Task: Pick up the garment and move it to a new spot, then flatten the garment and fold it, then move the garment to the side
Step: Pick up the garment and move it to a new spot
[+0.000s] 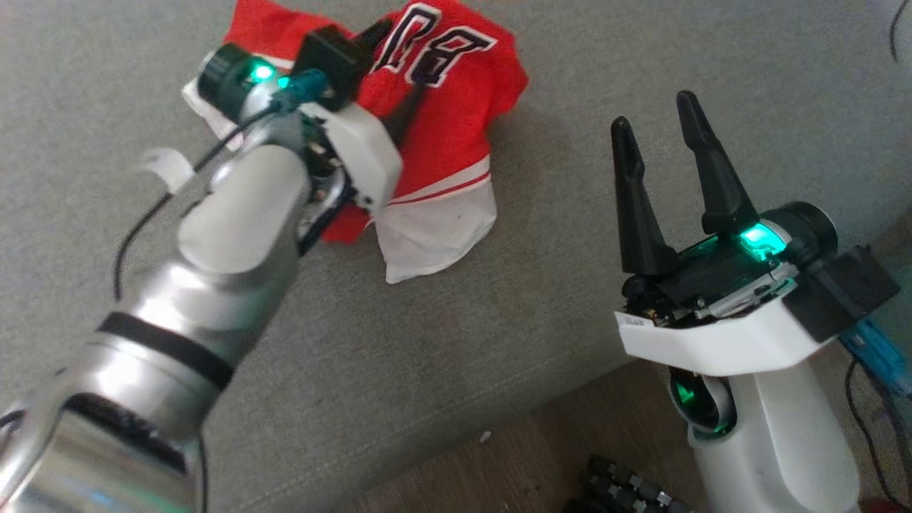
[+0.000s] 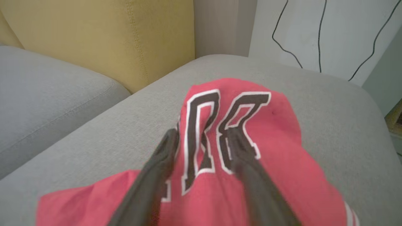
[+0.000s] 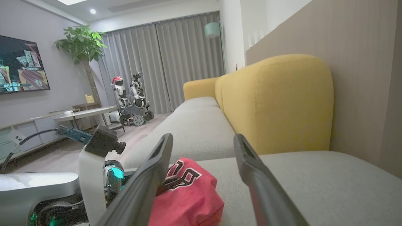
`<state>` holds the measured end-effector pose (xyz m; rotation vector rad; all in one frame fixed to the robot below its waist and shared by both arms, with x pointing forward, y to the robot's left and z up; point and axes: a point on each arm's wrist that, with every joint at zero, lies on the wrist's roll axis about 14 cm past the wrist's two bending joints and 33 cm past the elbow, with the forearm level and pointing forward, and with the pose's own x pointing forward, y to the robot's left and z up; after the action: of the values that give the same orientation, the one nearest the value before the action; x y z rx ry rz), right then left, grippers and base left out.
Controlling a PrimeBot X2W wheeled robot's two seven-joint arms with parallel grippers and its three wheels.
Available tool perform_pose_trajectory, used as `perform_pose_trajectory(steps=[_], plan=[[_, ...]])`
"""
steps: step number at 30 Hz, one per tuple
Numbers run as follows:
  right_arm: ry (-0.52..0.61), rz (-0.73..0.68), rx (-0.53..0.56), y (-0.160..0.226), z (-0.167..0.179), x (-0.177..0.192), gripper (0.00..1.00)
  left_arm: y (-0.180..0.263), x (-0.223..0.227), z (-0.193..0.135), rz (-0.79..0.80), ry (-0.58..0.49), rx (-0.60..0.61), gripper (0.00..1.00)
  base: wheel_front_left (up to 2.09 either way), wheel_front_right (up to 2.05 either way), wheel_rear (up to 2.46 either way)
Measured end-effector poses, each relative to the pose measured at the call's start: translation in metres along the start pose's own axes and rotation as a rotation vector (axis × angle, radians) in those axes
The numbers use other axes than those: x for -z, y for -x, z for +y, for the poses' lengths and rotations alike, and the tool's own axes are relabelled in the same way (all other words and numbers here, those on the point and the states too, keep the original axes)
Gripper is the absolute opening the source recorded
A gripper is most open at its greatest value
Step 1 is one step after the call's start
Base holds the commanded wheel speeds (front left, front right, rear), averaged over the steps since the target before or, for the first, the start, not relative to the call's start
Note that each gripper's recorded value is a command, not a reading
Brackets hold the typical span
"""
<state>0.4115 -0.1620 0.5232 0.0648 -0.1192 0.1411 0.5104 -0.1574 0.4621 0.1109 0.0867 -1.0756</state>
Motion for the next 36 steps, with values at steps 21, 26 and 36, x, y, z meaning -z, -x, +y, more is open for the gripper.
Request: perform_pose_trajectory(steps=[21,26,36], plan=[[-0.067,0.043,-0.142,-0.005,0.055,0.022,1.00,0.182,-0.028,0.033,-0.254,0.208,-0.622,1.00,0.00,0.00,0.00],[-0.065,0.031,-0.175,0.007,0.070,0.014,1.00,0.245,-0.037,0.023,-0.299,0.192,-0.779,1.00,0.00,0.00,0.00],[-0.017,0.035,-0.240,0.042,0.094,0.011,1.00,0.347,-0.030,-0.009,-0.259,0.060,-1.066,1.00,0.00,0.00,0.00]])
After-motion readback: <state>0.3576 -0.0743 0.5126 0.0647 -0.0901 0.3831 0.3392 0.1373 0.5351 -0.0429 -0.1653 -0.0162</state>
